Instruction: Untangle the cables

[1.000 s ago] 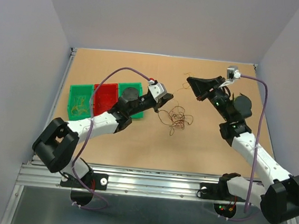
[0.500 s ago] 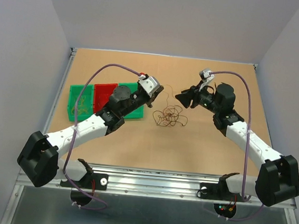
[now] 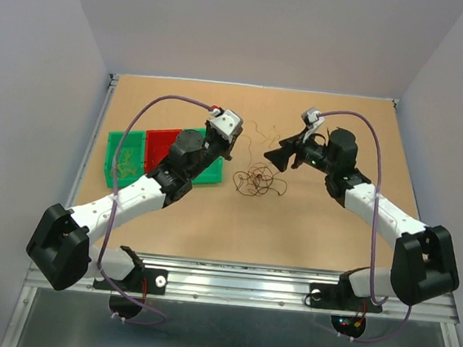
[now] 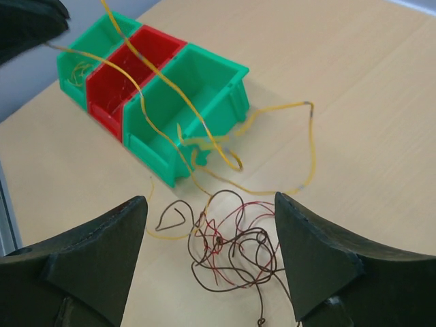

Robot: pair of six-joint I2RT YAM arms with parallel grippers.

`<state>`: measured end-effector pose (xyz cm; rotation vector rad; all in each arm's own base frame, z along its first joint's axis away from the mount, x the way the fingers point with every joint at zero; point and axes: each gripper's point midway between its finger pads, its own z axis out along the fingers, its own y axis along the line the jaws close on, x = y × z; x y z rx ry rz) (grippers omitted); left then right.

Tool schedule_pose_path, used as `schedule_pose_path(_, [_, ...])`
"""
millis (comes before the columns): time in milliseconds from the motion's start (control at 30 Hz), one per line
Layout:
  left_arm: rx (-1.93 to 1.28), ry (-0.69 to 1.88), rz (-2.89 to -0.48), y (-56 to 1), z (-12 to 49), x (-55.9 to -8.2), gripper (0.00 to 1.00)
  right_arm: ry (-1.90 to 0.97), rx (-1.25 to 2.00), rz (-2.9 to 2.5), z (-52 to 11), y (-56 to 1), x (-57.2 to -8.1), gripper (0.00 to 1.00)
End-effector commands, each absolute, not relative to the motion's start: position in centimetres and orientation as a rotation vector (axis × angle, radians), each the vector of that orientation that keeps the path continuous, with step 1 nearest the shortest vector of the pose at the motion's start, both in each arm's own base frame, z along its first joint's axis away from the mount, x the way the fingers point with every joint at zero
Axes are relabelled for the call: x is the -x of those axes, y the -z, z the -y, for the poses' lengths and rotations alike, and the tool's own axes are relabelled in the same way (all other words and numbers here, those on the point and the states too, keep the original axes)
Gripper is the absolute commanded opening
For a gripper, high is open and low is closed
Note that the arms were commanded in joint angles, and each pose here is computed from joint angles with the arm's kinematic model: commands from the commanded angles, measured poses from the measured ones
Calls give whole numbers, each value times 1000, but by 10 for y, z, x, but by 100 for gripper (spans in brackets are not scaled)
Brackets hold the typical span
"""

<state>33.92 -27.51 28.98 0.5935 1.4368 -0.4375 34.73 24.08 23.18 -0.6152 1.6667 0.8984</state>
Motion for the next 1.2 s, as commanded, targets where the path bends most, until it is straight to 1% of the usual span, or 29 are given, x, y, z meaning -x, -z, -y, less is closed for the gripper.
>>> schedule_pose_path(0, [-492, 438, -1340, -339, 263, -340, 0, -896, 689, -1741, -245, -188, -344, 81])
schedule_pose_path(67, [-490, 433, -1340, -339, 263, -341, 0, -900, 708, -1760, -246, -175, -346, 84])
schedule_pose_path(100, [-487, 432, -1342, -338, 262, -342, 0, -909, 716, -1768, -247, -169, -344, 91])
schedule_pose_path(167, [-476, 429, -1343, -339, 261, -342, 0, -931, 729, -1767, -250, -160, -344, 93])
schedule_pose_path(367, [-443, 422, -1351, -340, 254, -346, 0, -994, 771, -1780, -261, -140, -347, 94])
schedule_pose_path(533, [-436, 431, -1356, -340, 254, -347, 0, -1026, 861, -1787, -283, -121, -341, 95])
schedule_pose_path(667, [-425, 436, -1355, -343, 252, -347, 0, -988, 884, -1828, -292, -104, -345, 90])
schedule_pose_path(767, [-419, 443, -1359, -343, 250, -347, 0, -957, 854, -1880, -292, -93, -356, 77])
schedule_pose_path(800, [-409, 447, -1355, -346, 248, -347, 0, -949, 848, -1890, -292, -91, -358, 64])
schedule_pose_path(867, [-394, 449, -1360, -347, 244, -349, 0, -919, 814, -1921, -289, -89, -363, 43])
schedule_pose_path(900, [-377, 453, -1362, -348, 240, -350, 0, -860, 779, -1939, -283, -87, -370, 24])
schedule_pose_path(933, [-366, 454, -1362, -349, 237, -351, 0, -841, 724, -1967, -279, -86, -373, 16])
schedule_pose_path(967, [-339, 448, -1361, -351, 232, -352, 0, -818, 659, -1987, -274, -91, -376, 3])
schedule_pose_path(1000, [-319, 446, -1364, -352, 229, -353, 0, -780, 603, -2002, -267, -93, -382, 1])
schedule_pose_path(1133, [-247, 441, -1351, -356, 212, -355, 0, -552, 285, -2076, -208, -90, -408, 1])
schedule_pose_path(1167, [-238, 442, -1342, -359, 209, -354, 0, -520, 209, -2096, -195, -85, -409, 0])
